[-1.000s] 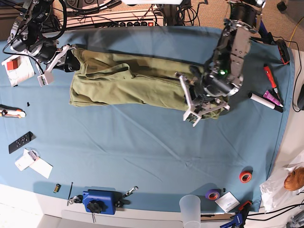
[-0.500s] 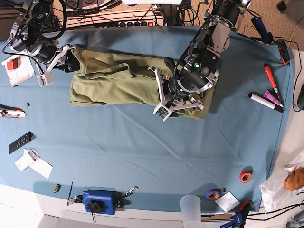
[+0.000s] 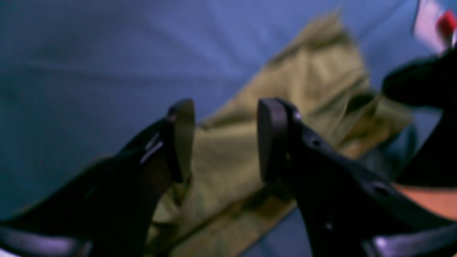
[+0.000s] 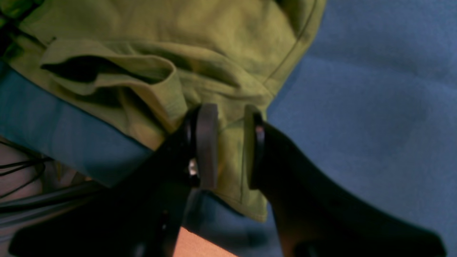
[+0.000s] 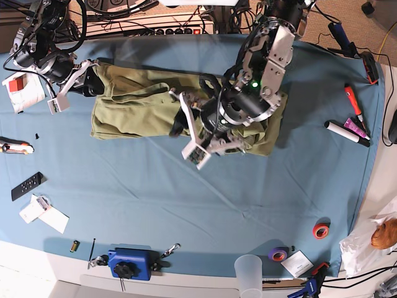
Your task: Layout the t-shirt on the table in an organized manner, then fold the t-shirt properly
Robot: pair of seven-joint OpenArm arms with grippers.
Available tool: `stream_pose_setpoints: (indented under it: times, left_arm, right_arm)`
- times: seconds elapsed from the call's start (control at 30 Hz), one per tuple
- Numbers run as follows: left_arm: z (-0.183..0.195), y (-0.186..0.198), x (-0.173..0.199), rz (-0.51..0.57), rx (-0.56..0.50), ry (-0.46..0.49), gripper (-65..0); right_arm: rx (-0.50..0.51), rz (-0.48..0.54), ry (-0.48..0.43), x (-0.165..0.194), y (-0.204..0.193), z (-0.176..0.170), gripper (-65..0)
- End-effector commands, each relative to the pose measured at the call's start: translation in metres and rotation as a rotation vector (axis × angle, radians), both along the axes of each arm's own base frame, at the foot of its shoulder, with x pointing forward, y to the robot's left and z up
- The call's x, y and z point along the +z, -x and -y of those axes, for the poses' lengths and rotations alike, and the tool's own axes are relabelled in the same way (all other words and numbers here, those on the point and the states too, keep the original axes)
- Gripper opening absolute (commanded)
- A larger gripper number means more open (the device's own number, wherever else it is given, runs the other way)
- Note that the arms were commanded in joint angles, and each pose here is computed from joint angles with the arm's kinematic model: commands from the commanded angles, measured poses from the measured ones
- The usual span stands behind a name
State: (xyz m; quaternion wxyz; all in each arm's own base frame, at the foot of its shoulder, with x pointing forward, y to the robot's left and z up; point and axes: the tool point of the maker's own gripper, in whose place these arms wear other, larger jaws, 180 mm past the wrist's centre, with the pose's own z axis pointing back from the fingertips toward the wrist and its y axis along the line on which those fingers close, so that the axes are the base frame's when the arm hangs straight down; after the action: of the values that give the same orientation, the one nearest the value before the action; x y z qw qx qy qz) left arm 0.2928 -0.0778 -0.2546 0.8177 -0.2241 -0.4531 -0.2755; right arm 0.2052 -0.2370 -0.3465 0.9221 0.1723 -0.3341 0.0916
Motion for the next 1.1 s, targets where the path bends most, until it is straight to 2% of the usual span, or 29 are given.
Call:
stream_pose_setpoints:
  times: [0.0, 0.07, 0.13, 0.27, 0.4, 0.5, 0.57, 0.63, 0.77, 0.97, 1.07]
  left_arm:
    - [-0.001, -0.007, 0.025, 0.086, 0.018, 0.027, -36.0]
    - [-0.021, -0.016, 0.039, 0.185, 0.095, -0.061, -36.2]
    - [-0.051, -0.03, 0.043, 0.243, 0.234, -0.152, -38.4]
    - [-0.104, -0.044, 0.03, 0.269, 0.423, -0.312, -49.3]
    - [-0.153, -0.055, 0.015, 0.247, 0.589, -0.421, -65.0]
    - [-0.18, -0.057, -0.009, 0.141, 0.657, -0.444, -65.0]
    - [-0.187, -0.053, -0.032, 0.029, 0.643, -0.442, -65.0]
    - [-0.182, -0.048, -0.051, -0.05, 0.58, -0.424, -65.0]
    - [-0.156, -0.031, -0.07, -0.131, 0.427, -0.351, -65.0]
    - [-0.106, 0.005, -0.086, -0.239, 0.202, -0.173, -65.0]
    - [-0.093, 0.021, -0.091, -0.273, 0.14, -0.126, -65.0]
  right_arm:
    - [0.003, 0.051, 0.002, 0.012, -0.008, 0.002, -51.2]
    - [0.002, 0.05, 0.004, 0.012, -0.008, 0.002, -51.2]
    - [0.002, 0.05, 0.004, 0.012, -0.008, 0.002, -51.2]
    - [0.002, 0.05, 0.004, 0.012, -0.008, 0.002, -51.2]
    - [0.002, 0.049, 0.004, 0.012, -0.008, 0.002, -51.2]
    - [0.002, 0.049, 0.004, 0.012, -0.008, 0.002, -51.2]
    - [0.002, 0.049, 0.004, 0.012, -0.008, 0.002, -51.2]
    - [0.002, 0.049, 0.004, 0.012, -0.008, 0.002, -51.2]
    - [0.002, 0.05, 0.003, 0.012, -0.008, 0.002, -51.2]
    - [0.002, 0.05, 0.003, 0.012, -0.008, 0.002, -51.2]
    - [0.002, 0.051, 0.003, 0.012, -0.008, 0.002, -51.2]
